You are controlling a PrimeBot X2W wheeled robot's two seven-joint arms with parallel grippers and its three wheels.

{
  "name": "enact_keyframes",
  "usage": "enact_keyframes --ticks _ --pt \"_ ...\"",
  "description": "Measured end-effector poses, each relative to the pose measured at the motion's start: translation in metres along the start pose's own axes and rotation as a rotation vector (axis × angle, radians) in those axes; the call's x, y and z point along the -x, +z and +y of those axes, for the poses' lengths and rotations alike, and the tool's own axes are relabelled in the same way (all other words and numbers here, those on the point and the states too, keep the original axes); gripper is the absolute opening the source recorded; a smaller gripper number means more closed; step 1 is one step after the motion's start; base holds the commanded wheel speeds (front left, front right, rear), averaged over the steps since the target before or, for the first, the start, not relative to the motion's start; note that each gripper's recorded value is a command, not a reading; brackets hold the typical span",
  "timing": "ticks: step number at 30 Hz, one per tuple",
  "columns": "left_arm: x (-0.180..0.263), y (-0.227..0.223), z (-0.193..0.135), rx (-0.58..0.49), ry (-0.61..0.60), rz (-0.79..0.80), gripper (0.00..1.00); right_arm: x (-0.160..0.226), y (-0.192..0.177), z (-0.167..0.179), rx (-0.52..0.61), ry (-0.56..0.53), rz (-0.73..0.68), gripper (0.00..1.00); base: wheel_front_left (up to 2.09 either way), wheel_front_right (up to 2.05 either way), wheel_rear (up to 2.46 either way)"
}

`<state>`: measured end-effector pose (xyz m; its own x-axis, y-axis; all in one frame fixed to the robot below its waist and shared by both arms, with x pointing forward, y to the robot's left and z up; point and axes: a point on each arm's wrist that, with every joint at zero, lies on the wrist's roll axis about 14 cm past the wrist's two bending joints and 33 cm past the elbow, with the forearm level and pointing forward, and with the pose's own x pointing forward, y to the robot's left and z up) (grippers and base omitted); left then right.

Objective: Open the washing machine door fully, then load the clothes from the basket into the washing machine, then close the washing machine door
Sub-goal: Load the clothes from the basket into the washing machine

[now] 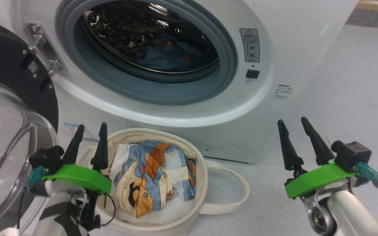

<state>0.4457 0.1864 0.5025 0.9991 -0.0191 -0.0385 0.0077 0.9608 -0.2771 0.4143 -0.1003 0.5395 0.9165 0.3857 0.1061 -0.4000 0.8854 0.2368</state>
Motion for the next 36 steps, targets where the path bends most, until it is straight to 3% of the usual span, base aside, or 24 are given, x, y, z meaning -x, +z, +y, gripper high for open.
enact_keyframes --ticks 28,36 --pt "0.006 -0.001 0.016 -0.015 0.061 -0.011 1.00 0.005 0.001 -0.006 0.022 -0.018 -0.003 1.00 0.00 0.00 0.00" --pt "0.008 -0.044 0.021 -0.013 0.077 0.118 1.00 0.006 -0.008 -0.016 0.020 -0.040 0.023 1.00 0.00 0.00 0.00"
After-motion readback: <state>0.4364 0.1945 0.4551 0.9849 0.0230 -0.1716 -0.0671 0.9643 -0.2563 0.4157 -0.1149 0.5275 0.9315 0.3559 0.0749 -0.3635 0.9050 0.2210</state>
